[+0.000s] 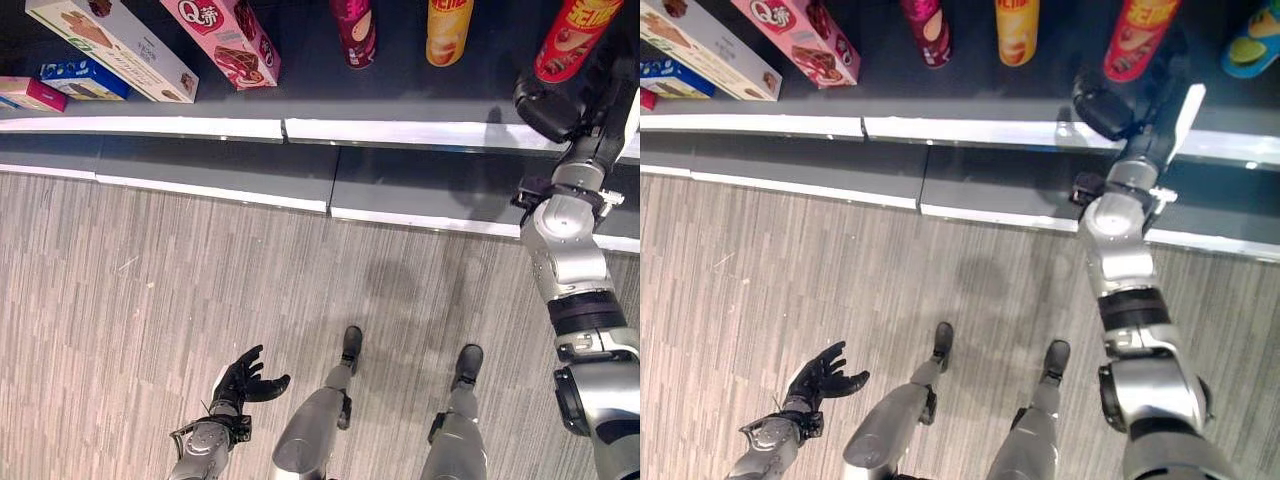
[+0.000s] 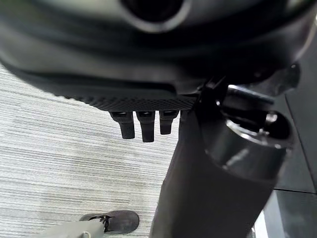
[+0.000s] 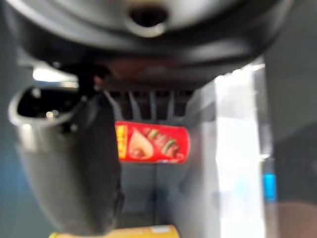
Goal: Put the goods on the table back onto the shelves and tidy them up.
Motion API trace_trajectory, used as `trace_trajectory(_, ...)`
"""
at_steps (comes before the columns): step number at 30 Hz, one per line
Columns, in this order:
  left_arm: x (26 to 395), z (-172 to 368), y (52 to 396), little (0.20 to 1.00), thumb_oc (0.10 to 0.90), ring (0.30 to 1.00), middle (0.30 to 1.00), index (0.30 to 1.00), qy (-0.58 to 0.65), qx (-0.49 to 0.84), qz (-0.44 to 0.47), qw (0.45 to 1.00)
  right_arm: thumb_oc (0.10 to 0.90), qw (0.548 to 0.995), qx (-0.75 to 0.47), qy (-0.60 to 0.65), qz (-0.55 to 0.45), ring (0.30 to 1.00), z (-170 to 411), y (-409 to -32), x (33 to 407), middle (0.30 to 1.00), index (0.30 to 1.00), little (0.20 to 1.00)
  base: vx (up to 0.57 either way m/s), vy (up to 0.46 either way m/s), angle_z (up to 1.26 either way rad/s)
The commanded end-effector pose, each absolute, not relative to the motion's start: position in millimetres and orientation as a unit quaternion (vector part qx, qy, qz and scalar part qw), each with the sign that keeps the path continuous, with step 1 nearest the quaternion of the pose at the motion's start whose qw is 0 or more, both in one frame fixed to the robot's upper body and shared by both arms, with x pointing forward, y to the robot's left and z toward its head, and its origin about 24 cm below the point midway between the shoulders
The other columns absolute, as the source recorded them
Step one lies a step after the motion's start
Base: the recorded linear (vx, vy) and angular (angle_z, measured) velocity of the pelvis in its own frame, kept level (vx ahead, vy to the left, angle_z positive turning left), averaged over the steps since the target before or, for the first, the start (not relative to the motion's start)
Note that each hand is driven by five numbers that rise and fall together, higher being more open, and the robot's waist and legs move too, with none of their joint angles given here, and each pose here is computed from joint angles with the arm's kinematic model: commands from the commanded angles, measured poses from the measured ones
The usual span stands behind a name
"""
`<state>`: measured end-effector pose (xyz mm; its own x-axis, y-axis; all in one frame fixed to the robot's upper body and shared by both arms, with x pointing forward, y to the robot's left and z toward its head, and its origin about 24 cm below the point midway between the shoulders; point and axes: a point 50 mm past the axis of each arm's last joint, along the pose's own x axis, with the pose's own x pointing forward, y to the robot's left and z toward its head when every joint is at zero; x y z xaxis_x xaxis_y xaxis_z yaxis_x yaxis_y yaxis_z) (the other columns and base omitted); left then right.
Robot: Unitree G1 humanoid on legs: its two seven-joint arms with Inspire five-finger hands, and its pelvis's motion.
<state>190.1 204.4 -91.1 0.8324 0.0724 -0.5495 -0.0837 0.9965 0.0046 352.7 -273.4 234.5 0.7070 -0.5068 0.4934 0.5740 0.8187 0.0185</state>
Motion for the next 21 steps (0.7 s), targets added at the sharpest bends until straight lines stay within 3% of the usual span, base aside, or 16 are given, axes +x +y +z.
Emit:
trace_trajectory(1, 170, -96, 233, 0.9, 0.8, 0.9, 0.9, 0.9, 0.309, 0.037, 0.067, 0.948, 0.8, 0.882, -0.074, -0.389, -0.257, 0.9, 282, -259, 331, 0.9, 0.9, 0.9, 0.01, -0.033, 0.07)
trace_trajectory(9, 159, -106, 240, 0.9, 0.8, 0.9, 0.9, 0.9, 0.34, 0.042, 0.091, 0.935, 0.8, 0.901, -0.042, -0.367, -0.226, 0.9, 229, -247, 312, 0.9, 0.9, 0.9, 0.04, -0.014, 0.01)
trace_trajectory(15, 139, -114, 256, 0.9, 0.8, 0.9, 0.9, 0.9, 0.37, 0.038, 0.135, 0.919, 0.8, 0.943, -0.02, -0.309, -0.126, 0.9, 168, -247, 258, 0.9, 0.9, 0.9, 0.12, 0.046, -0.17)
trace_trajectory(21, 154, -103, 270, 0.9, 0.8, 0.9, 0.9, 0.9, 0.34, 0.054, 0.142, 0.928, 0.8, 0.957, -0.003, -0.269, -0.104, 0.9, 149, -263, 233, 0.9, 0.9, 0.9, 0.05, 0.151, -0.49)
